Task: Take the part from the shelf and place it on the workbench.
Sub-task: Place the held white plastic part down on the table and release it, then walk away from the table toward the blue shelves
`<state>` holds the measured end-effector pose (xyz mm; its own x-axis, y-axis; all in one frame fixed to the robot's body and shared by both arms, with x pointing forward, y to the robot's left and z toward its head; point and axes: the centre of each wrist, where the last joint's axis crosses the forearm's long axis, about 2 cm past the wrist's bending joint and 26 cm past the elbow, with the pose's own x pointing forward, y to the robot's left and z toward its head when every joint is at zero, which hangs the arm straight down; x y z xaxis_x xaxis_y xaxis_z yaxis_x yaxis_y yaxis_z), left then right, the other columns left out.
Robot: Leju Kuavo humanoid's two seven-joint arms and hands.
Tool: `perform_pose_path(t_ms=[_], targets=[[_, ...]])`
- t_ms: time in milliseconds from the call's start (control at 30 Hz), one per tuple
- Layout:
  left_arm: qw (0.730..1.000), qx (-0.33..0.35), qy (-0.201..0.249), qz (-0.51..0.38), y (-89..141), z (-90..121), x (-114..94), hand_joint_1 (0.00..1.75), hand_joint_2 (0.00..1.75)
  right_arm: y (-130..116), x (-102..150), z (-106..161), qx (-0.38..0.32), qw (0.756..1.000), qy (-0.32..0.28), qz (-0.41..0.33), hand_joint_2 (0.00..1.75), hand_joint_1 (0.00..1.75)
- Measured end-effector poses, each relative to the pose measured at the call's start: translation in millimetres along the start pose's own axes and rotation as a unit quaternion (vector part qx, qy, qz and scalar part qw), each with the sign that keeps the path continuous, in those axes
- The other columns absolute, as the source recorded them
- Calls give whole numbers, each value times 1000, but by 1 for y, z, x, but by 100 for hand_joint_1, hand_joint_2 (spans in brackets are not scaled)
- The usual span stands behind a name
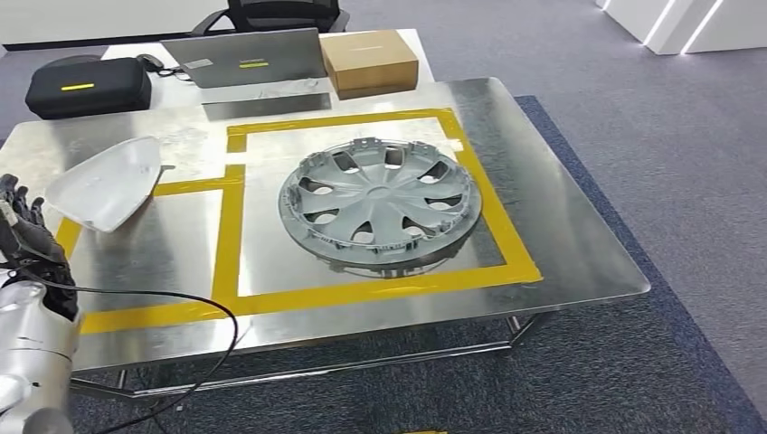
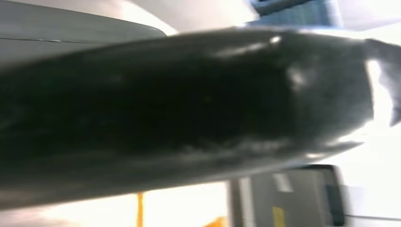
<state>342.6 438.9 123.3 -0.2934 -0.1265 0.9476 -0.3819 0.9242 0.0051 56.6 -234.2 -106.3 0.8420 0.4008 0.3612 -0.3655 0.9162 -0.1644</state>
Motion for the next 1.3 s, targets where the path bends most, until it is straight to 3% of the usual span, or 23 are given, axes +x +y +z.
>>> perform_pose_path(t_ms=[200, 500, 900, 1067, 1300], targets=[[999, -20, -36, -32, -38, 35, 7, 0, 0, 1, -1, 0, -4, 1000, 4, -8, 0, 0], [996, -46, -62, -40, -76, 69, 14, 0, 0, 2, -2, 1, -5, 1000, 6, -14, 0, 0], [989, -132, -68, -19, -148, 141, 25, 0, 0, 7, -1, 2, -7, 1000, 8, -22, 0, 0], [983, -154, -93, -22, -173, 153, 37, 0, 0, 11, 0, 2, -4, 1000, 9, -22, 0, 0], [980, -173, -100, -17, -188, 165, 42, 0, 0, 13, -1, 3, -2, 1000, 11, -22, 0, 0]])
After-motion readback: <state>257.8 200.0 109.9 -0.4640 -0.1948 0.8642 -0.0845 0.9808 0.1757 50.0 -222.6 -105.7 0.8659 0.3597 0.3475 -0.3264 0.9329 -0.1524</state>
